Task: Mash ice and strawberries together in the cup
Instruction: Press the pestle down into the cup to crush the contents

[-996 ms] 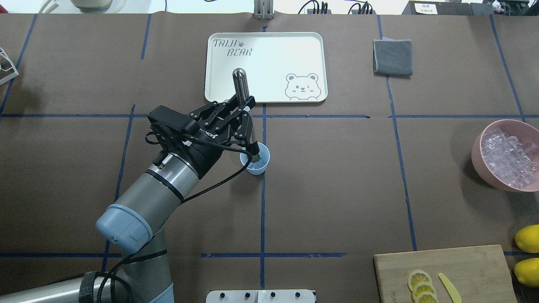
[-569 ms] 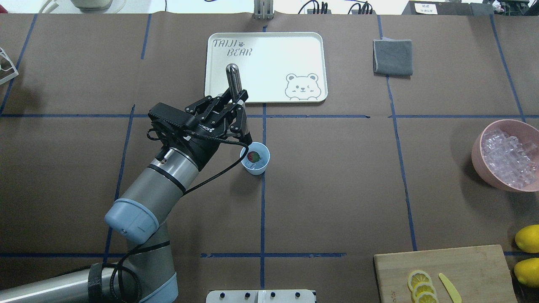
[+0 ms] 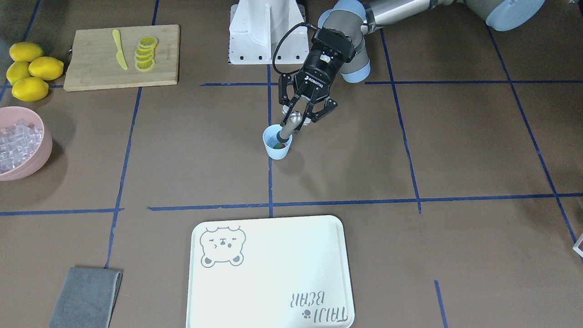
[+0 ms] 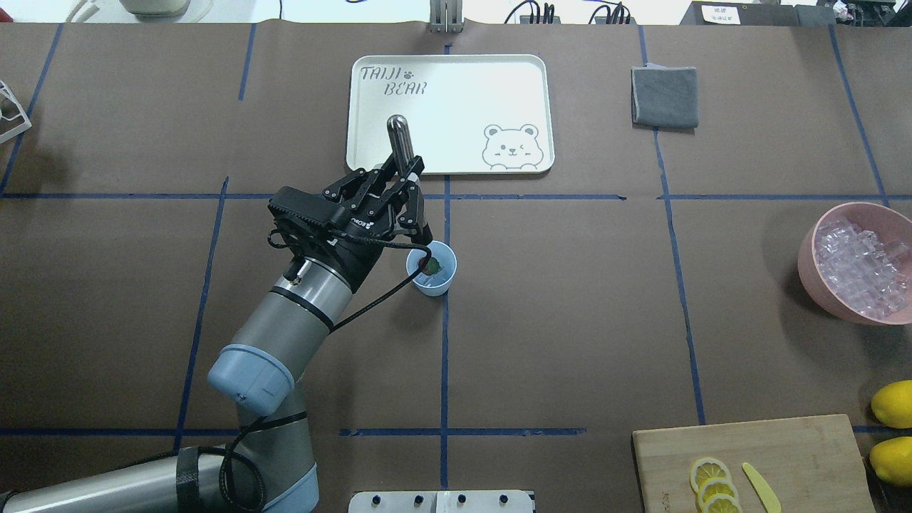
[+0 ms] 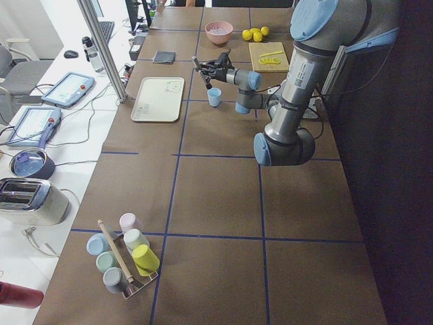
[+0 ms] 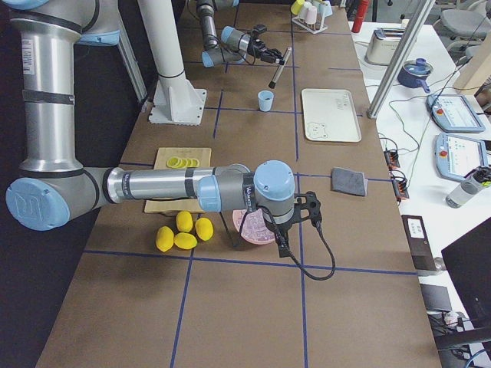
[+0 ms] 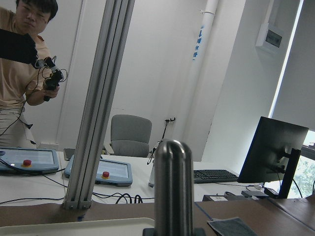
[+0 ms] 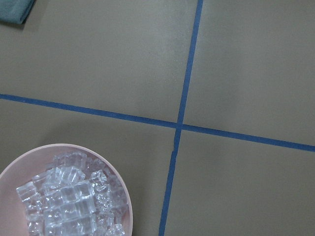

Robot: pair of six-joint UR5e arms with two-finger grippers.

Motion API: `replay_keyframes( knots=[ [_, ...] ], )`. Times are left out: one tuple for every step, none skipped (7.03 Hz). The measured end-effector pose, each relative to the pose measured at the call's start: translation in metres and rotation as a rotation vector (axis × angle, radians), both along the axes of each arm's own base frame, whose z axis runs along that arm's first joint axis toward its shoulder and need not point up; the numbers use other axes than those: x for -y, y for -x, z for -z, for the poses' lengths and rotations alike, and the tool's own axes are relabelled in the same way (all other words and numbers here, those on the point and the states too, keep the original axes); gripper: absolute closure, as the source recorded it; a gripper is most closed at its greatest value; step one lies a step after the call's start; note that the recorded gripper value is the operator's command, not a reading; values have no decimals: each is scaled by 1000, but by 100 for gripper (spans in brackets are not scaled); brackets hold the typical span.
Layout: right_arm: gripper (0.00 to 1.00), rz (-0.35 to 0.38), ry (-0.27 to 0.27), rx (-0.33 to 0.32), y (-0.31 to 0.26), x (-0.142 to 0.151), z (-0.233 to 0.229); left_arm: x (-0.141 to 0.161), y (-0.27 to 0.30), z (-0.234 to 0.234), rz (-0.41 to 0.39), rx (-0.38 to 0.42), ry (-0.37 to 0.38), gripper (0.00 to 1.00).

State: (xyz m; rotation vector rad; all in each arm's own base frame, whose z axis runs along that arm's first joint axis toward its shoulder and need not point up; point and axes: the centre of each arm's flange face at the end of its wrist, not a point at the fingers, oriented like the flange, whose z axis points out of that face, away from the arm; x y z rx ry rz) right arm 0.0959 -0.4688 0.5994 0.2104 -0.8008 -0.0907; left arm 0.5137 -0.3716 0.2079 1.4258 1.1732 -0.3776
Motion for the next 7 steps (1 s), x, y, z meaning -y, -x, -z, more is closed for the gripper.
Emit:
replay_keyframes(
  knots=[
    [0, 0, 0, 0, 0, 0, 0, -7, -8, -4, -5, 7, 7, 100],
    [0, 0, 0, 0, 0, 0, 0, -12, -14, -8, -5, 14, 14, 100],
    [0, 0, 0, 0, 0, 0, 0, -16, -19, -10, -8, 19, 17, 100],
    [0, 0, 0, 0, 0, 0, 0, -16, -22, -11, -9, 21, 19, 100],
    [1, 0, 0, 0, 0, 0, 0, -16, -26, -11, -9, 24, 20, 100],
    [1, 0, 0, 0, 0, 0, 0, -15, -30, -12, -8, 30, 22, 100],
    [0, 0, 0, 0, 0, 0, 0, -14, -33, -13, -8, 34, 23, 100]
  ],
)
